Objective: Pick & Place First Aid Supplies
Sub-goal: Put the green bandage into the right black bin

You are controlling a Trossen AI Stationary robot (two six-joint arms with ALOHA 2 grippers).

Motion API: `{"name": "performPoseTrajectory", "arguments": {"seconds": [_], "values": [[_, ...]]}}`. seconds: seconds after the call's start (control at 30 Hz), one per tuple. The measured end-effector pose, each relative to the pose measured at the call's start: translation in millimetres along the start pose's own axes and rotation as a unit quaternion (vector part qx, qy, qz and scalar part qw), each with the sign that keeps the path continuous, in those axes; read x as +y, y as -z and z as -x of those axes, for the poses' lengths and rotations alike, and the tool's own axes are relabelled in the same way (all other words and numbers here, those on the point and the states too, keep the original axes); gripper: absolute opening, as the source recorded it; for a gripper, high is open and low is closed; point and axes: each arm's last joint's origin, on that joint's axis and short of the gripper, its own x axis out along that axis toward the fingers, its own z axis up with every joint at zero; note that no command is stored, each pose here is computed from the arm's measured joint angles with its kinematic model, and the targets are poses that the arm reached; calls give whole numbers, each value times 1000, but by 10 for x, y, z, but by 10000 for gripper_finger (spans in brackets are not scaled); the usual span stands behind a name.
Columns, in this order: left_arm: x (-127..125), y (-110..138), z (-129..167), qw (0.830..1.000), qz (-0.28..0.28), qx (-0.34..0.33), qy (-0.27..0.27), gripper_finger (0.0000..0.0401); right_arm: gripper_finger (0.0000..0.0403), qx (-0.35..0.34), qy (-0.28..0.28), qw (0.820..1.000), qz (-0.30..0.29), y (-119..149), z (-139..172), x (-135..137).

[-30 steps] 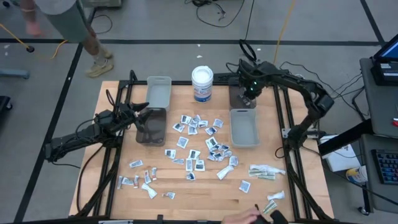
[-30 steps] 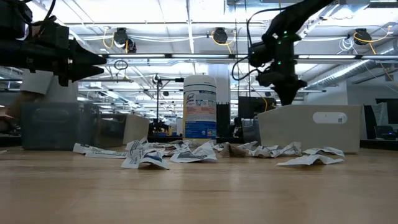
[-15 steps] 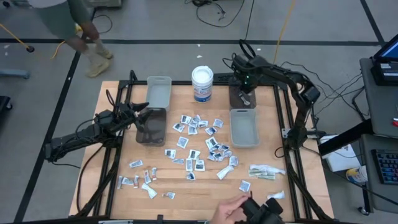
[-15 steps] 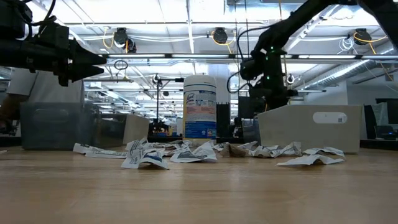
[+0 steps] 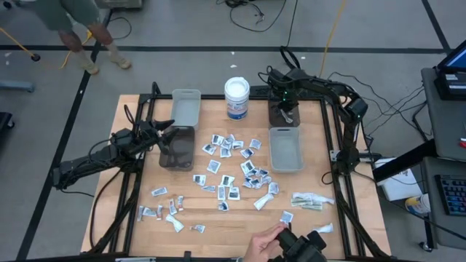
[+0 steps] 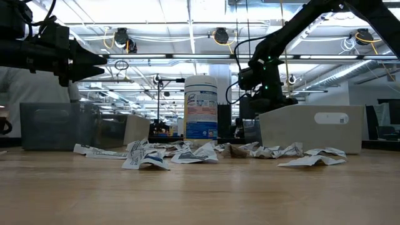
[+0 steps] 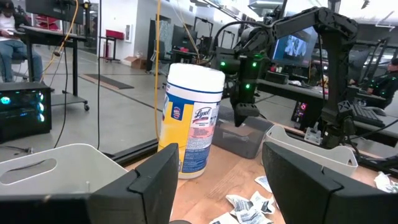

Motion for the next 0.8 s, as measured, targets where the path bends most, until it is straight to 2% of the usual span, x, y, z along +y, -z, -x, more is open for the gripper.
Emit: {"name": "performPoseTrajectory", "arguments": {"seconds": [0.23, 0.37, 0.5, 0.8], "values": [[0, 0, 0, 1000, 0, 0, 0, 237, 120, -5, -1, 1000, 7, -6, 7, 0], [0, 0, 0, 1000, 0, 0, 0, 237, 150, -19, -3, 1000, 7, 27, 106, -16], [0, 0, 0, 1000, 0, 0, 0, 237, 156, -43, -7, 999, 1, 97, 277, -24], [0, -1, 0, 1000, 0, 0, 0, 237, 140, -49, -11, 998, -23, 344, 604, -89]]}}
